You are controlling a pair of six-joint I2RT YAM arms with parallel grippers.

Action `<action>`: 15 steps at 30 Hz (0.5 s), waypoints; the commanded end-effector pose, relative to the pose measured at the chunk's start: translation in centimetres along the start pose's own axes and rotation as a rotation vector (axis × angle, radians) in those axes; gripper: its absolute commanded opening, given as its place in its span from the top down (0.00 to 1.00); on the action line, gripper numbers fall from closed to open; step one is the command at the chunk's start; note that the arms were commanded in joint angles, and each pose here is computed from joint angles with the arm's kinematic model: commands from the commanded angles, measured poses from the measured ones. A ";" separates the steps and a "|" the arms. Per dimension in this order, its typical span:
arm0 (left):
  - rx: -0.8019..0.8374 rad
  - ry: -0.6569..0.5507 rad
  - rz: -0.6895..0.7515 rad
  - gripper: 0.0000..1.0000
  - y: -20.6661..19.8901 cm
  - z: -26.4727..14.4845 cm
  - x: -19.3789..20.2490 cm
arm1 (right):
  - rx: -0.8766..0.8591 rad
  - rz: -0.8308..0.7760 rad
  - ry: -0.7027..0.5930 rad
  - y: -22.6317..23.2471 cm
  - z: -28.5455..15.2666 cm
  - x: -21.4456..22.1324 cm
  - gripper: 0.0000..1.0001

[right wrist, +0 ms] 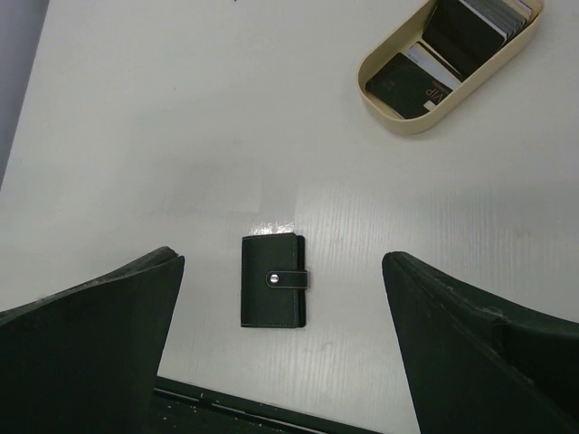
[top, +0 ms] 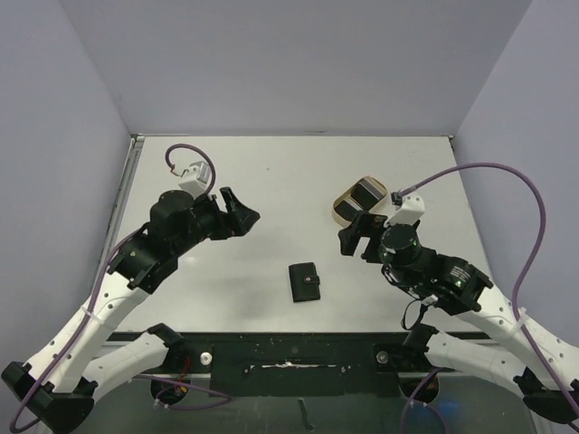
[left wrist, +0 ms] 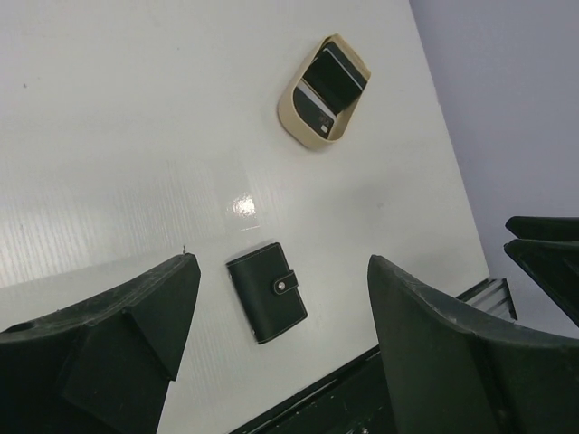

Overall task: Put the credit cards into the card holder
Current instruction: Reset both arms

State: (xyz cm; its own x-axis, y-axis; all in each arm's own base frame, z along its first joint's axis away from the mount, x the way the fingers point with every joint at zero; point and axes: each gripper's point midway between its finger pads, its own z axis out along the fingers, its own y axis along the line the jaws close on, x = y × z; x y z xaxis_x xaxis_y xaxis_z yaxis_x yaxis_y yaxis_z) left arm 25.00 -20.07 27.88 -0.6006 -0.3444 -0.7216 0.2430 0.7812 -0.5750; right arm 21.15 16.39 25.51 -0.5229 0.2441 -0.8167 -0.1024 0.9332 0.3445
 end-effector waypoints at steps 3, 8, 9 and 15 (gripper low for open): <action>0.082 -0.135 0.005 0.26 -2.0 -2.3 -3.3 | 0.015 0.089 -0.137 -1.3 -1.4 -2.6 0.02; 0.128 -0.149 0.000 0.26 -1.9 -2.2 -2.4 | 0.011 0.127 -0.154 -1.8 -1.6 -2.3 0.03; 0.142 -0.149 -0.001 0.26 -2.0 -2.1 -2.2 | 0.015 0.135 -0.156 -2.0 -1.6 -2.2 0.02; 0.168 -0.153 -0.014 0.26 -1.4 -1.7 -0.9 | 0.011 0.162 -0.157 -2.3 -1.3 -1.5 0.02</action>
State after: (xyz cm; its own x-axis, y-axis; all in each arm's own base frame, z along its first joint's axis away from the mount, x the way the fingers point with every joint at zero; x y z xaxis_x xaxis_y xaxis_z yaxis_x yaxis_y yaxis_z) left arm 23.74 -19.57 27.77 -0.5478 -0.3871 -0.7416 0.3014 0.7356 -0.6066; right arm 20.29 13.71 25.27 -0.4549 0.3444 -0.8212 -0.0470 0.9116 0.4084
